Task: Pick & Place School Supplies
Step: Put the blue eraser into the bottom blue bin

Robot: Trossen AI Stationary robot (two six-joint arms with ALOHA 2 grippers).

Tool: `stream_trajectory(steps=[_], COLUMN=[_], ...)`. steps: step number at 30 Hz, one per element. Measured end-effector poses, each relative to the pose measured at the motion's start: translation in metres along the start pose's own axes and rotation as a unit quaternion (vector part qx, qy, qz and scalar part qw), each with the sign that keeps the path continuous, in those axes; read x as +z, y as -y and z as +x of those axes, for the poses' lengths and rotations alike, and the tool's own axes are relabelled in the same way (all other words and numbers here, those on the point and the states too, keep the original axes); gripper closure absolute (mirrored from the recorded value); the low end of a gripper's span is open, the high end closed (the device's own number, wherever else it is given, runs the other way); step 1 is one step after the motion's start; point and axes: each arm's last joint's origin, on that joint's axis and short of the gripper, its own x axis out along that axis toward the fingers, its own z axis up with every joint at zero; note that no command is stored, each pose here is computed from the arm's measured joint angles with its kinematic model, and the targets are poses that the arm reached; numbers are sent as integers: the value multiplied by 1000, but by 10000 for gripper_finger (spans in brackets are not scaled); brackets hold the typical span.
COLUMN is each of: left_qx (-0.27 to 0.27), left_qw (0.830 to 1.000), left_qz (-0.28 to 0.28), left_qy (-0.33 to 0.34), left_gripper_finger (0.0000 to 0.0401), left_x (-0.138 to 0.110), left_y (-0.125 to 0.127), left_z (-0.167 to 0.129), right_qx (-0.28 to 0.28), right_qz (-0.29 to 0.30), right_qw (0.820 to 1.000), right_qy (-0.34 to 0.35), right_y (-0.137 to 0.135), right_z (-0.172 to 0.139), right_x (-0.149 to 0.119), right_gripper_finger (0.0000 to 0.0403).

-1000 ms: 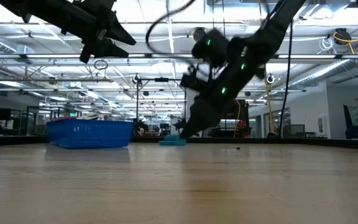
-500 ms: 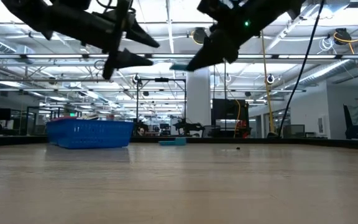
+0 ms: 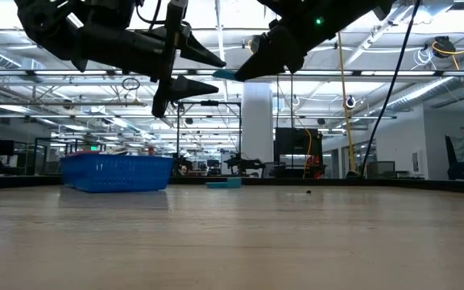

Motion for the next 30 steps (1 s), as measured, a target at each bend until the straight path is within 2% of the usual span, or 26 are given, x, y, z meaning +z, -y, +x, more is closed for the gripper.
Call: stream_trajectory(steps=[12, 23, 30], left_qx=[-3, -24, -25], left_qw=[1000, 1000, 1000], left_qz=[-4, -16, 12], left_qy=[0, 1, 2], left_gripper_finger=[195, 307, 361], left_x=[0, 1, 1], left_y=[0, 4, 4], left_z=[0, 0, 0], right_qx=[-3, -2, -2], right_qz=[-3, -3, -2], right_qw=[1000, 1000, 1000], right_qy=[8, 9, 9], right_y=[1, 1, 1], right_z=[0, 0, 0], right_x=[2, 2, 2], right_gripper_finger=[330, 331, 327])
